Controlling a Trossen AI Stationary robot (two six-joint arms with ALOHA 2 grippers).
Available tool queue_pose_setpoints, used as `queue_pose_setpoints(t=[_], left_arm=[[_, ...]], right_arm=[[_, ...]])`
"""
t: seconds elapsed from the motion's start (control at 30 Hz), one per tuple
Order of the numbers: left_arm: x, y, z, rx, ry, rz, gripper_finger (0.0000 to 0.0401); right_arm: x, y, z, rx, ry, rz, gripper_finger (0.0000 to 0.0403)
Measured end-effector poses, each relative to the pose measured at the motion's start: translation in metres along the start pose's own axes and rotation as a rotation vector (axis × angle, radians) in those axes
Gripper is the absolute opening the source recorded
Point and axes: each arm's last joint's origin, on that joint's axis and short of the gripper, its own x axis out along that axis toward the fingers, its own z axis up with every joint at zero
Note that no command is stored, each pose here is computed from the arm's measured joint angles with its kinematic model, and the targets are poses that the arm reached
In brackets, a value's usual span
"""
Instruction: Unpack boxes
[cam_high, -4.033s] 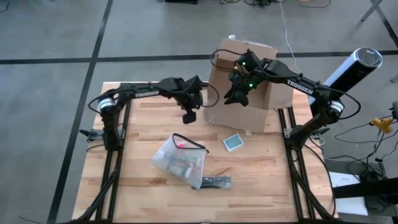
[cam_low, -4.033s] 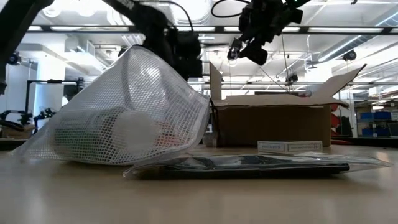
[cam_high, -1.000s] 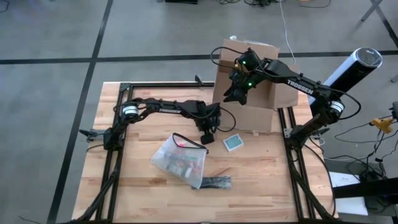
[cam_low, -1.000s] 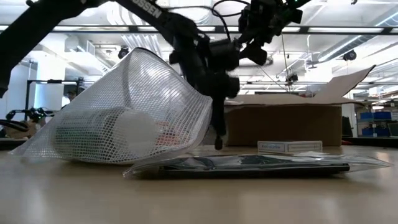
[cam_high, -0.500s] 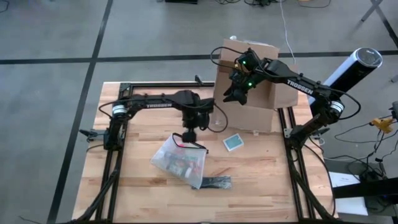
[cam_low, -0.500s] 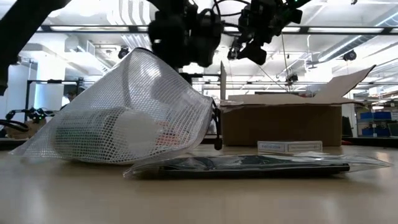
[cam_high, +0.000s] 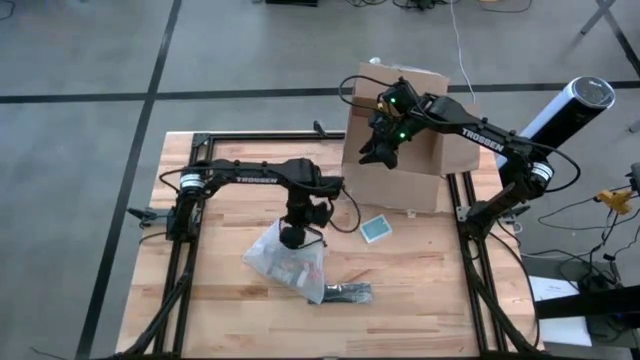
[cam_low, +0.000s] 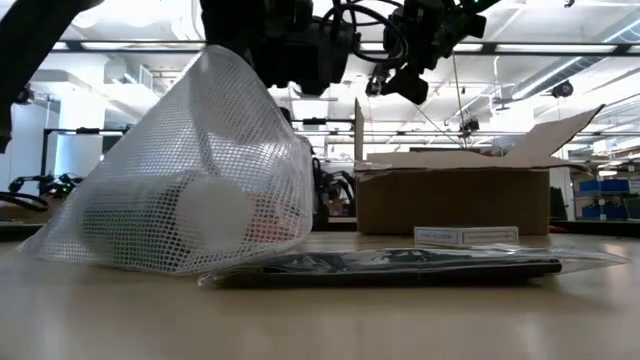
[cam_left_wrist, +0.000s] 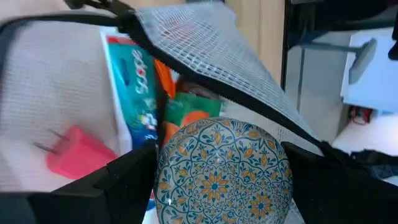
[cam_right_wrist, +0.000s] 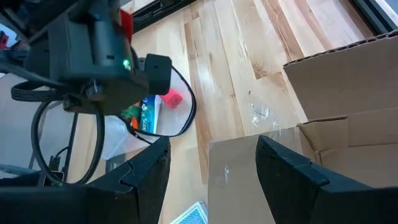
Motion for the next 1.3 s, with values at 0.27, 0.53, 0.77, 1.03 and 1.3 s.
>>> queue_pose_setpoints(t=[0.27,0.53,0.77,1.03,1.3], left_arm=[[0.018,-0.02,0.004,0.014,0.044,-0.026,0.0319],[0.029,-0.032,0.005,0.036,0.072,-0.029,0.0359],[0.024,-0.026,0.004,0.025,0.072,0.023,0.0365],[-0.012,-0.019,0.018,0.01,-0.071,0.25,0.0361],[-0.045,-0.023,0.068,0.11,-0.546,0.486,0.0361]], right_arm=[[0.0,0.0,0.0,-0.004,-0.001,0.0,0.0208],[0.0,0.0,0.001,-0.008,-0.005,0.0,0.0208],[0.0,0.0,0.001,-0.006,-0.005,0.0,0.0208],[-0.011,0.003,-0.001,-0.007,-0.014,-0.013,0.0208],[-0.038,0.002,-0.007,0.02,-0.049,-0.066,0.0208]])
